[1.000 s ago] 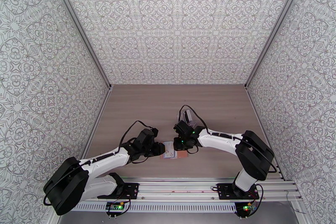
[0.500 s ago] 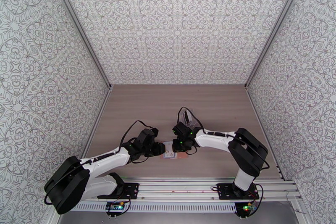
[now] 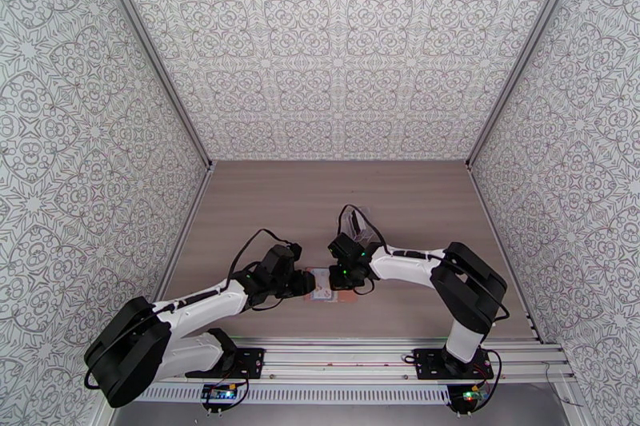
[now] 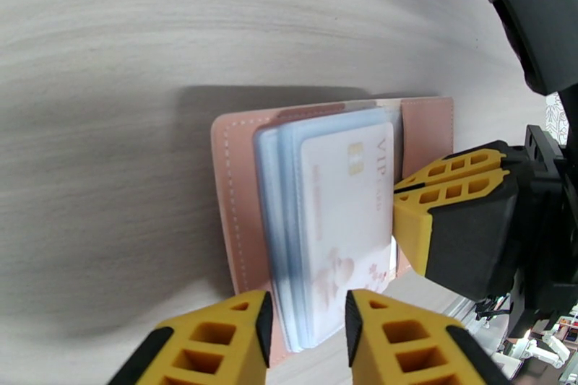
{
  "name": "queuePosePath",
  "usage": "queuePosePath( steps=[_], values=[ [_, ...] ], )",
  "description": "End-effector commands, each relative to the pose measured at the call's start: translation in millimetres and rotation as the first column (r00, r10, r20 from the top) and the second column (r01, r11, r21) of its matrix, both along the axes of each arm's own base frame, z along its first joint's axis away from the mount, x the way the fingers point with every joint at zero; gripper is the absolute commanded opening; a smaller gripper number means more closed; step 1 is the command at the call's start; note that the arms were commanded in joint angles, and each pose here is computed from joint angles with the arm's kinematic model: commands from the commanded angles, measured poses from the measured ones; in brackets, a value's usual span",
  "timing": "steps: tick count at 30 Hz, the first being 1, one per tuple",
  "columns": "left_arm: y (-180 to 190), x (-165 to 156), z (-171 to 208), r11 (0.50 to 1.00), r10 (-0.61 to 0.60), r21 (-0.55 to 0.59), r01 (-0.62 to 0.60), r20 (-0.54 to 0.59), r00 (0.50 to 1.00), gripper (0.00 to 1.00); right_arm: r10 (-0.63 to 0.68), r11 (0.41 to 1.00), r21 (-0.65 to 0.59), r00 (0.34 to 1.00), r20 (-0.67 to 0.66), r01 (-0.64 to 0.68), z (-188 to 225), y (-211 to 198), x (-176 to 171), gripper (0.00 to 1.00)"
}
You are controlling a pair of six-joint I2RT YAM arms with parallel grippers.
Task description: Put the credit cards into the card holder
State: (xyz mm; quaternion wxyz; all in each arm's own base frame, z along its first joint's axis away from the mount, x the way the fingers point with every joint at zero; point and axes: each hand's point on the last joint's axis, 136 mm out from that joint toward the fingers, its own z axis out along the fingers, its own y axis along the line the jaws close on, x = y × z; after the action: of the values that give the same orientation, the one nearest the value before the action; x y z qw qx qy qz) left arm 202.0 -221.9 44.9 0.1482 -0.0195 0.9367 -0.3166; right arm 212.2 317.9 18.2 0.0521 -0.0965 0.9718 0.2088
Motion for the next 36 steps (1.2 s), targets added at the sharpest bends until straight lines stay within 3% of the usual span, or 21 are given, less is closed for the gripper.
queuePosePath(
  steps=[1, 10, 36],
  values=[
    [-10, 7, 15, 0.999, -0.003, -0.043, 0.004, 0.027, 1.000, 0.36, -0.004, 0.999, -0.042, 1.000, -0.011, 0.003, -15, -8, -5, 0.11],
    [-21, 12, 37, 0.995, -0.018, -0.101, 0.025, 0.073, 0.997, 0.37, -0.008, 0.999, -0.036, 1.000, -0.012, 0.008, -16, -8, -6, 0.11],
    [-19, 11, 7, 1.000, -0.017, -0.015, 0.017, 0.003, 1.000, 0.39, -0.009, 0.999, -0.035, 1.000, -0.010, 0.009, -17, -10, -7, 0.11]
  ],
)
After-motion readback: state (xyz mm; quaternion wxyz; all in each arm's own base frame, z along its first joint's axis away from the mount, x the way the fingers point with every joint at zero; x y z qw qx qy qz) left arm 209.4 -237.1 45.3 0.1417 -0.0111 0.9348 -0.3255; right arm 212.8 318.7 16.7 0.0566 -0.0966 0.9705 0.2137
